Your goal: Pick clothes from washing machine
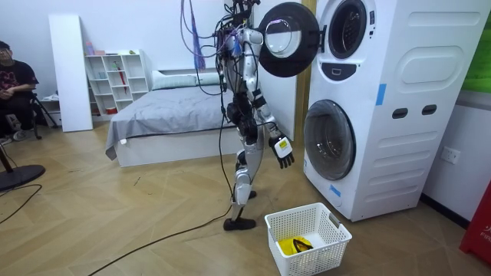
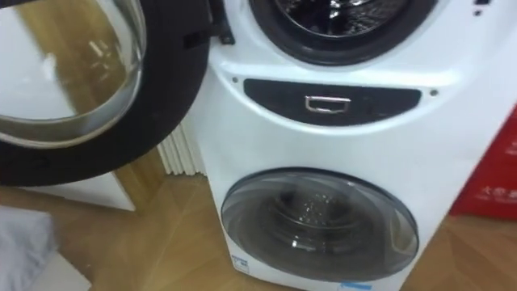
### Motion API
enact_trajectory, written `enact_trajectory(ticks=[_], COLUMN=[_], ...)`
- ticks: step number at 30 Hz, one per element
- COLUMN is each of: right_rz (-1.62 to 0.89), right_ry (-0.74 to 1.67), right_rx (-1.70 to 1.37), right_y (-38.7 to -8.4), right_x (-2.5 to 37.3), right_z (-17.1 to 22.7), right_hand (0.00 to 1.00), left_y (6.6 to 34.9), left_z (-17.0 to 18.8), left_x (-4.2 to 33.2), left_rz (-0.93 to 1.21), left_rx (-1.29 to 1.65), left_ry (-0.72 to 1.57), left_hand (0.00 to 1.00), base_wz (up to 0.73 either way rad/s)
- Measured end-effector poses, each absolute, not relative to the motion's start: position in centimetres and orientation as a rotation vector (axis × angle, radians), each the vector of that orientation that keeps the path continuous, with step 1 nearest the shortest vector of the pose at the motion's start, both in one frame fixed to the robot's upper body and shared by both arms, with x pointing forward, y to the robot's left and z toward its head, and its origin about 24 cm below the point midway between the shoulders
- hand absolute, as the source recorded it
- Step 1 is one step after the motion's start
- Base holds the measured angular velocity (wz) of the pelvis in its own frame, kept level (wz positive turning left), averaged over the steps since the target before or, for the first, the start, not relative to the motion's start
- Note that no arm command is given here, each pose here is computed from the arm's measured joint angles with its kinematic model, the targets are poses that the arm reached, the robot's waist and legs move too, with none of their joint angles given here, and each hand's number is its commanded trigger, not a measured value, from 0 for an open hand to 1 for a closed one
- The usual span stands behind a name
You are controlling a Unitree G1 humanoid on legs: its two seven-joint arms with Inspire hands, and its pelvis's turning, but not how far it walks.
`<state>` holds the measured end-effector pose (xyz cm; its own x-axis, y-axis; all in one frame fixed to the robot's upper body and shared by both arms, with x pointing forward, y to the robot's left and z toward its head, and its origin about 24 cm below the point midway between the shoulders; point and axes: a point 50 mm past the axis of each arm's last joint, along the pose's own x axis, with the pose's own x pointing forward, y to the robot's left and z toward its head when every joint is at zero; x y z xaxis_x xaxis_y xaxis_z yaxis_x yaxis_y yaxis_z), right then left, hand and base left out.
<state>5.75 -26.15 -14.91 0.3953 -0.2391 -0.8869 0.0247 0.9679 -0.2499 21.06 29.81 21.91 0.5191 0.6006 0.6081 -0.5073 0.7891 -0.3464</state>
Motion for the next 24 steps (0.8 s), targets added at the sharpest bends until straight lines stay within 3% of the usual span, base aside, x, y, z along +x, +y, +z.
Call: enact_trajectory(ticks=[14, 24], right_rz=[-0.122, -0.057], right_ry=[1.162, 1.185], right_rx=[-0.125, -0.132], right_y=[-24.0, -23.4], right_x=[6.2, 6.5], right_z=[-15.7, -15.9], right_hand=[0.0, 0.0], left_y=[24.7, 23.2], left_z=[21.2, 19.2], left_x=[20.6, 19.8], left_rz=[0.544, 0.447], left_rx=[-0.03, -0.006], left_ry=[-0.922, -0.895], left_hand=[0.0, 0.0], base_wz=[0.05, 0.07])
